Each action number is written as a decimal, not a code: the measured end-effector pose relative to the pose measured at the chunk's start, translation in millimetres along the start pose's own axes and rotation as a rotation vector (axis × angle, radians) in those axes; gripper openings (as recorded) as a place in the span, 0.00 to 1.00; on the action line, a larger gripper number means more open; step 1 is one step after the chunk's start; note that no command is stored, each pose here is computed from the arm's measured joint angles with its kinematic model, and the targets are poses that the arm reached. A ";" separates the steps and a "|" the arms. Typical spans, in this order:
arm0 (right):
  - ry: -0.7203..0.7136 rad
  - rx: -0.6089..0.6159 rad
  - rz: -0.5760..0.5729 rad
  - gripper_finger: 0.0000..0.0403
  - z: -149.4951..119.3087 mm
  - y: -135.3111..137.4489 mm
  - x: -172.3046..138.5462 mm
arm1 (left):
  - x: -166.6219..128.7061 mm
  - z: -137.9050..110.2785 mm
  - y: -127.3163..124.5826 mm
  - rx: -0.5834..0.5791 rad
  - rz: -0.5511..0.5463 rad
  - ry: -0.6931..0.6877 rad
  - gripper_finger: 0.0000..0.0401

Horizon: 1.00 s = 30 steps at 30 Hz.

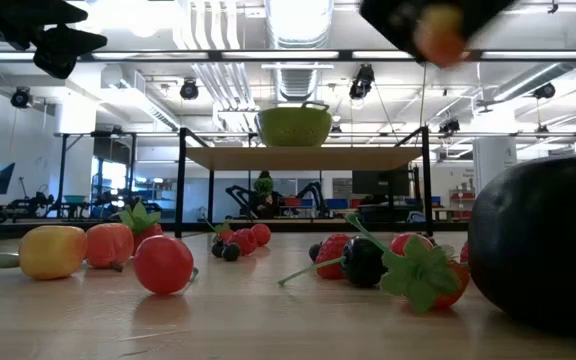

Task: Pick & Place Fruit
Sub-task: Put the pear into the green colander on the shelf

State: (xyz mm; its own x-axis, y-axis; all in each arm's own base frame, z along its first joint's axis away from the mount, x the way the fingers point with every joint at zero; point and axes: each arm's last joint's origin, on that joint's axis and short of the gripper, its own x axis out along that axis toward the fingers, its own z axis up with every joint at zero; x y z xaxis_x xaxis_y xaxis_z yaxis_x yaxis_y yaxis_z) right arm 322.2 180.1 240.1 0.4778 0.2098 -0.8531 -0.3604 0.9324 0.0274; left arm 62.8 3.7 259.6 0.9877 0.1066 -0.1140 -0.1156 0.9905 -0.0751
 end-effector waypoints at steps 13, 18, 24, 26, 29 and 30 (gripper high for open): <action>-0.123 -0.091 -0.161 0.28 46.0 -100.3 -49.8 | 0.0 0.1 0.0 0.000 0.001 0.000 0.60; -0.198 -0.041 -0.269 0.26 55.5 -153.9 -79.9 | -0.1 0.1 0.0 0.000 0.000 0.000 0.60; -0.269 0.098 -0.398 0.29 52.3 -216.1 -118.0 | -0.1 0.1 0.0 0.000 0.000 0.000 0.60; -0.284 0.167 -0.437 0.30 46.4 -235.8 -128.1 | -0.1 0.0 0.0 0.000 0.001 0.000 0.60; -0.293 0.268 -0.486 0.28 33.9 -262.9 -139.0 | -0.1 0.1 0.0 0.000 0.001 -0.001 0.60; -0.294 0.298 -0.501 0.28 29.2 -271.0 -142.0 | 0.0 0.0 0.0 0.000 0.001 0.000 0.60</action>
State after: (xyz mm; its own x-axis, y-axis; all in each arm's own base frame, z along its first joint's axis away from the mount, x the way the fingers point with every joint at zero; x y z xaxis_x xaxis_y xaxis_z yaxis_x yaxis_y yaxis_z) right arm 375.5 -93.8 369.1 0.7444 -0.2391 -0.6234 0.1803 0.9710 -0.1571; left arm 62.8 3.7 259.7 0.9877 0.1073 -0.1140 -0.1162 0.9904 -0.0750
